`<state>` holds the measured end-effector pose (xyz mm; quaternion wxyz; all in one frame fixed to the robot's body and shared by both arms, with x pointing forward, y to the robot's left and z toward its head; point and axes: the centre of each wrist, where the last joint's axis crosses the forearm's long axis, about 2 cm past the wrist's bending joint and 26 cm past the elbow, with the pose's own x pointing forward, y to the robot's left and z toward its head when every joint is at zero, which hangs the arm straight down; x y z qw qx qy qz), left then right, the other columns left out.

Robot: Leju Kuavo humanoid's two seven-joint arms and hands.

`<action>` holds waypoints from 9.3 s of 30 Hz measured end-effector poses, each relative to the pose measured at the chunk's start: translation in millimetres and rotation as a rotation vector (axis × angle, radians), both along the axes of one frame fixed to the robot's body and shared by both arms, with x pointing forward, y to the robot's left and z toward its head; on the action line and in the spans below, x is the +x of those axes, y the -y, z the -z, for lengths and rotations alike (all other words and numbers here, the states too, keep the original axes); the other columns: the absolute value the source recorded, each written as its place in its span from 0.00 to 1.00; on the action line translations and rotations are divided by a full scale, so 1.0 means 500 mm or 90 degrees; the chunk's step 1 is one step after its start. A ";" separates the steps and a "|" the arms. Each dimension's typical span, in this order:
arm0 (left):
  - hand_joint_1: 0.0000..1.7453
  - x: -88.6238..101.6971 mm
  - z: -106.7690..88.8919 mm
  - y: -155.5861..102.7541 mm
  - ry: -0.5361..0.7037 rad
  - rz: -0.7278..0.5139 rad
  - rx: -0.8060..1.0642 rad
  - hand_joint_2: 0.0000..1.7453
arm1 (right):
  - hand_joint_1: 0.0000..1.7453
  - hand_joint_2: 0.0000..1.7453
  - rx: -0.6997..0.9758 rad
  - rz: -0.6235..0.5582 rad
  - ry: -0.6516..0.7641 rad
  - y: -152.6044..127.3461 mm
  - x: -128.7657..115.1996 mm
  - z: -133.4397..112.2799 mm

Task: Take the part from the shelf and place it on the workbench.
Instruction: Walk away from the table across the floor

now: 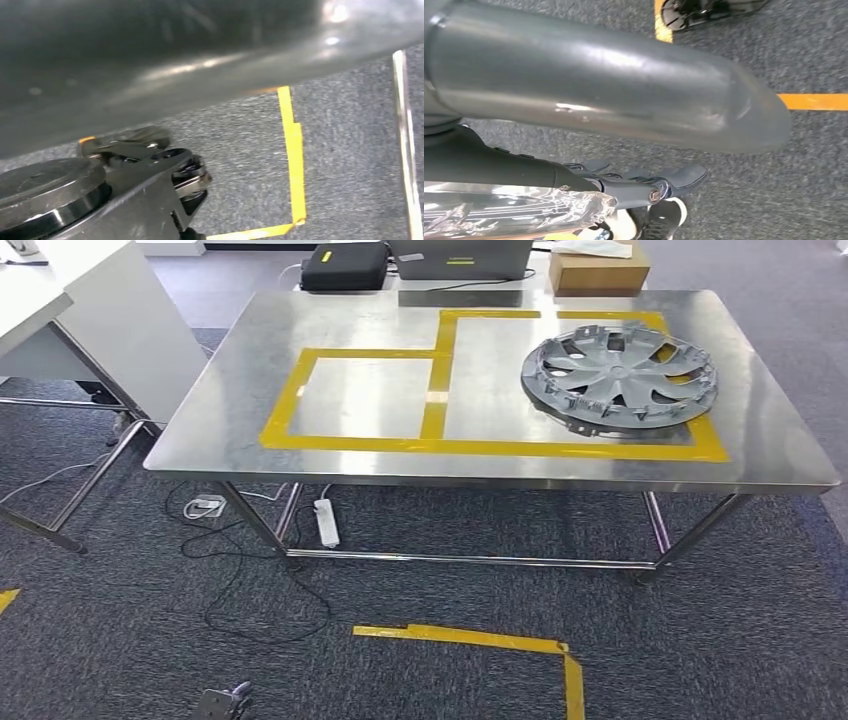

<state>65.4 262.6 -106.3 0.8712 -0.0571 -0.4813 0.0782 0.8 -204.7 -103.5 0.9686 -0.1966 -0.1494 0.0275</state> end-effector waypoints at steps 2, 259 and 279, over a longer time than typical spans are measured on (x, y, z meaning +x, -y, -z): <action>0.00 -0.001 0.000 0.000 0.000 -0.001 0.000 0.00 | 0.00 0.00 0.001 -0.002 0.000 0.000 0.000 0.000; 0.00 -0.026 0.003 0.018 -0.022 -0.013 -0.005 0.00 | 0.00 0.00 0.023 -0.095 0.019 0.007 -0.014 0.001; 0.00 -0.030 0.003 0.018 -0.024 -0.013 -0.005 0.00 | 0.00 0.00 0.021 -0.092 0.017 0.009 -0.015 0.001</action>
